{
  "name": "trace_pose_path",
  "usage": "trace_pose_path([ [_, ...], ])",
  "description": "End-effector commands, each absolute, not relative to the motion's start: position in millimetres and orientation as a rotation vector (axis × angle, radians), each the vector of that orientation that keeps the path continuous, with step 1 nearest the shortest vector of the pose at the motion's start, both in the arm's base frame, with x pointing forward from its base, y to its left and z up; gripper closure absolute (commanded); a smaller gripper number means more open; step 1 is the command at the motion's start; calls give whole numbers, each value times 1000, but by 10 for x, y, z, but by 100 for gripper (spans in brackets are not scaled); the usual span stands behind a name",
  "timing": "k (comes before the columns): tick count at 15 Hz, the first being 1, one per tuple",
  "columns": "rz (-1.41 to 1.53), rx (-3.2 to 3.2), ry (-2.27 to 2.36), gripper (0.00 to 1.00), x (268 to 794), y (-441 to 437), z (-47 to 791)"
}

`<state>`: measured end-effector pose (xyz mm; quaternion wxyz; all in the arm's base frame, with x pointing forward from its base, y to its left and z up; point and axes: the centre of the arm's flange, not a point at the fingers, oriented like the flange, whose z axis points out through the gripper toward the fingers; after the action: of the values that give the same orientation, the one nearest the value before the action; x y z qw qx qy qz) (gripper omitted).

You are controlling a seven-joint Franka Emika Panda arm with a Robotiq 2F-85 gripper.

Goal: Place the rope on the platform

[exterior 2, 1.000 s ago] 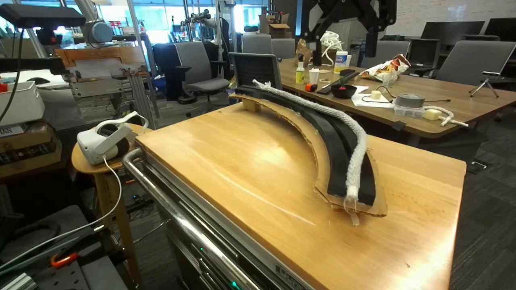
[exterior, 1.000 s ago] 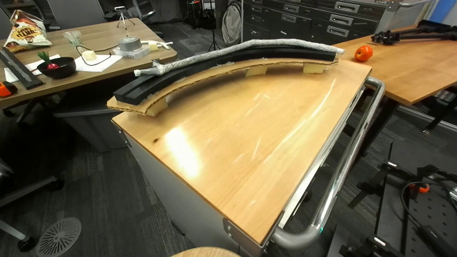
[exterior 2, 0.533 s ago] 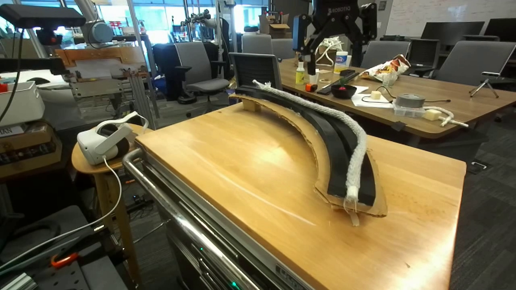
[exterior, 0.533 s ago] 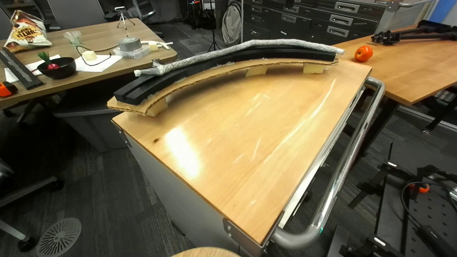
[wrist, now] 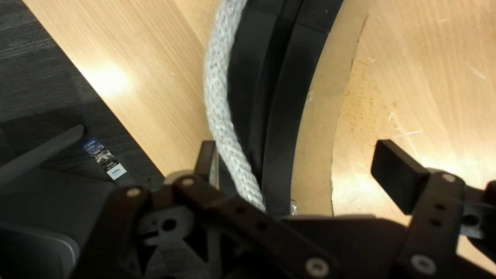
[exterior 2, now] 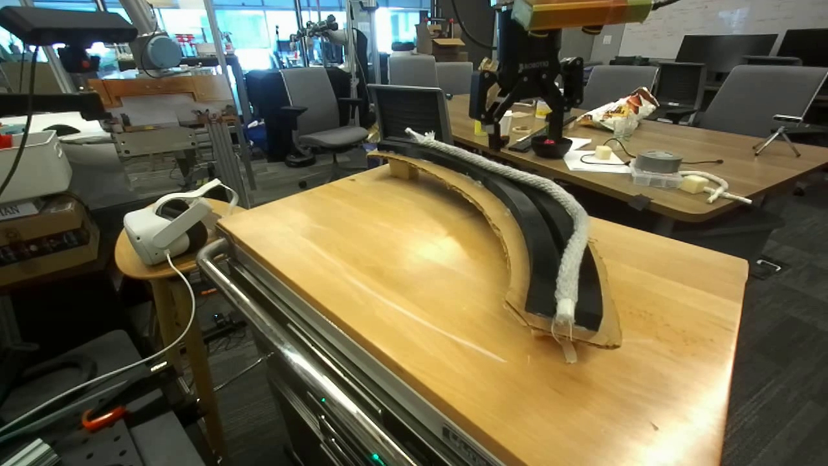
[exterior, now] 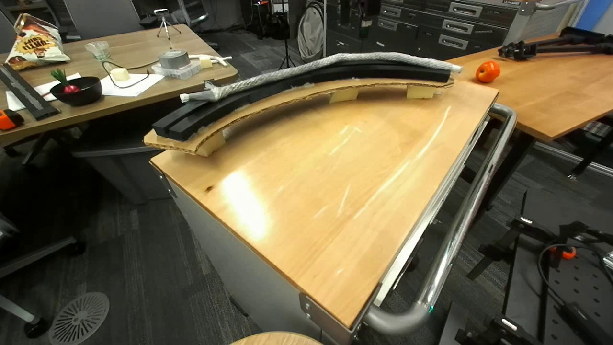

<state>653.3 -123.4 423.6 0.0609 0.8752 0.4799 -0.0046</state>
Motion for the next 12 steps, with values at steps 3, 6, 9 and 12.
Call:
trace_pose_path([
  [3,0,2629,1539,0,6789,-1227,4130],
  [6,-2,2627,1543,25,6843,-1256,4067],
  [9,-2,2630,1535,42,6893,-1295,4030],
  [12,-12,2635,1529,7,6949,-1332,3994],
])
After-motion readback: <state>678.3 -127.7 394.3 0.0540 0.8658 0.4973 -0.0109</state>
